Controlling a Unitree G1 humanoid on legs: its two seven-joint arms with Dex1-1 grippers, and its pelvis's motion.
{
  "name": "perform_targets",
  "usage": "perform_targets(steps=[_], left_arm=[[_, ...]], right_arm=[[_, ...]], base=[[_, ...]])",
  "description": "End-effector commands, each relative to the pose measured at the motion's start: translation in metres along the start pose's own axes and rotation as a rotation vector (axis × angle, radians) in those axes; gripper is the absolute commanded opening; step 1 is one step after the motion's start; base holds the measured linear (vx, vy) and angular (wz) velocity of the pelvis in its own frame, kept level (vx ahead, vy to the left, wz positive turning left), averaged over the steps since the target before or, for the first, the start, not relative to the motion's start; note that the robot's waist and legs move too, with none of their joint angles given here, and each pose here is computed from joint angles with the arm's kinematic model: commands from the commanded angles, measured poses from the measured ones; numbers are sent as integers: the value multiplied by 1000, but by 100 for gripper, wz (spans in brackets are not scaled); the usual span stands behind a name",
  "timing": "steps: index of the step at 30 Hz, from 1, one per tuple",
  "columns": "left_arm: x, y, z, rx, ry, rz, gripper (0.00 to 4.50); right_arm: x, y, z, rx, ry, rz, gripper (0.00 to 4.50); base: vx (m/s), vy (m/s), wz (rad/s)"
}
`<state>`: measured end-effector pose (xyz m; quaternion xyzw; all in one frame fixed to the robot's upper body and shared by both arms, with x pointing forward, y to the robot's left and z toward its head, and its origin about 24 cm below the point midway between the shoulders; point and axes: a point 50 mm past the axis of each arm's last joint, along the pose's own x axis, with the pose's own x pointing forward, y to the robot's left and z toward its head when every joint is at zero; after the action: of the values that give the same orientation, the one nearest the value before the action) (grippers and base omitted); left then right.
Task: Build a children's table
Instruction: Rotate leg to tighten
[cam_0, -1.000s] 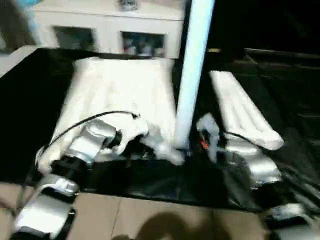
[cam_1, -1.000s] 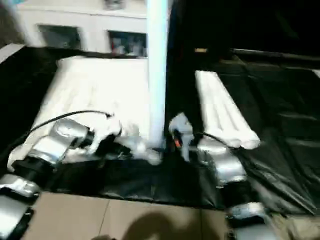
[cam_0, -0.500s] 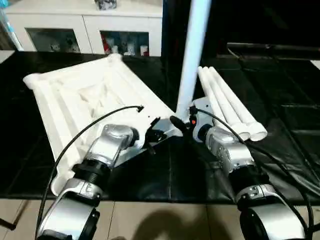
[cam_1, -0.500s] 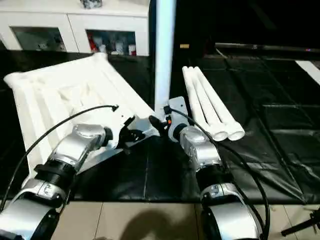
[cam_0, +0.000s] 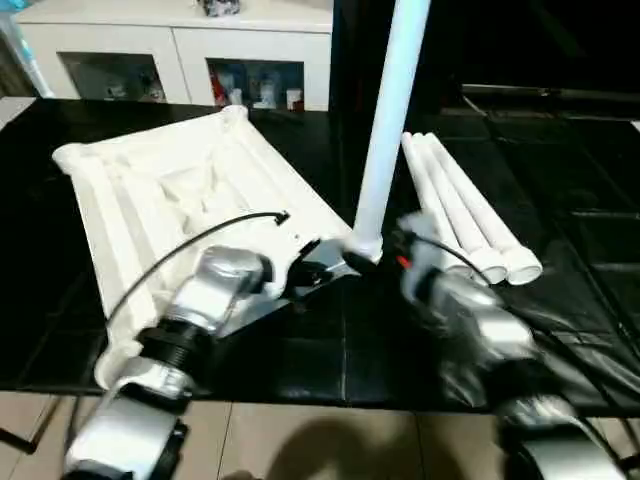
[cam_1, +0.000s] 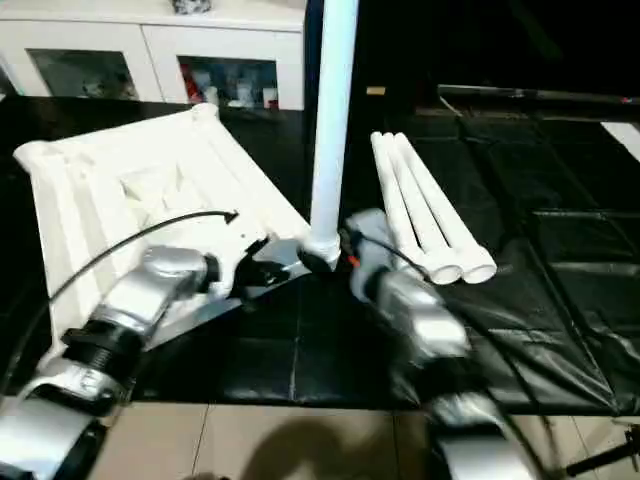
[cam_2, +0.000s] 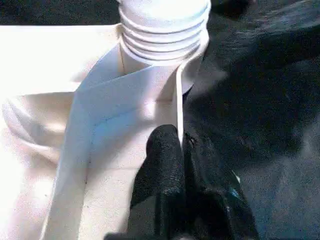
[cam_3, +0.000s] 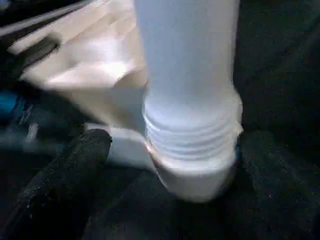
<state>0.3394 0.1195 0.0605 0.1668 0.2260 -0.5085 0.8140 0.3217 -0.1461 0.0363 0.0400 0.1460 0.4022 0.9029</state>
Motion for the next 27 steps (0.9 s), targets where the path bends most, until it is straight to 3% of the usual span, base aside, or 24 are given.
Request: perform_targets(steps=[1, 4, 8, 10, 14, 19, 20, 27], left_arm=[[-1, -3, 9, 93, -3, -109, 0], [-5, -6, 7, 137, 26, -214, 0], [-8, -8, 4, 169, 60, -285, 0], [-11, -9, -1, 212, 108, -371, 0], [-14, -8, -4, 252, 153, -420, 0], [-15, -9, -6, 278, 173, -468, 0], [-16, -9, -6, 281, 175, -477, 0], [-17, -11, -7, 309, 185, -523, 0]], right_arm=[[-6, 3, 8, -73, 7, 99, 446], [-13, 0, 12, -152, 52, 161, 446], [-15, 3, 16, -190, 77, 234, 446], [-16, 10, 18, -239, 128, 369, 446], [-15, 15, 16, -297, 185, 467, 446], [-11, 17, 17, -318, 205, 500, 446], [-10, 18, 17, -316, 203, 505, 419], [-5, 21, 19, -301, 202, 551, 376]], base=[[0, 0, 0], [0, 0, 0], [0, 0, 0], [0, 0, 0], [0, 0, 0], [0, 0, 0], [0, 0, 0], [0, 0, 0]])
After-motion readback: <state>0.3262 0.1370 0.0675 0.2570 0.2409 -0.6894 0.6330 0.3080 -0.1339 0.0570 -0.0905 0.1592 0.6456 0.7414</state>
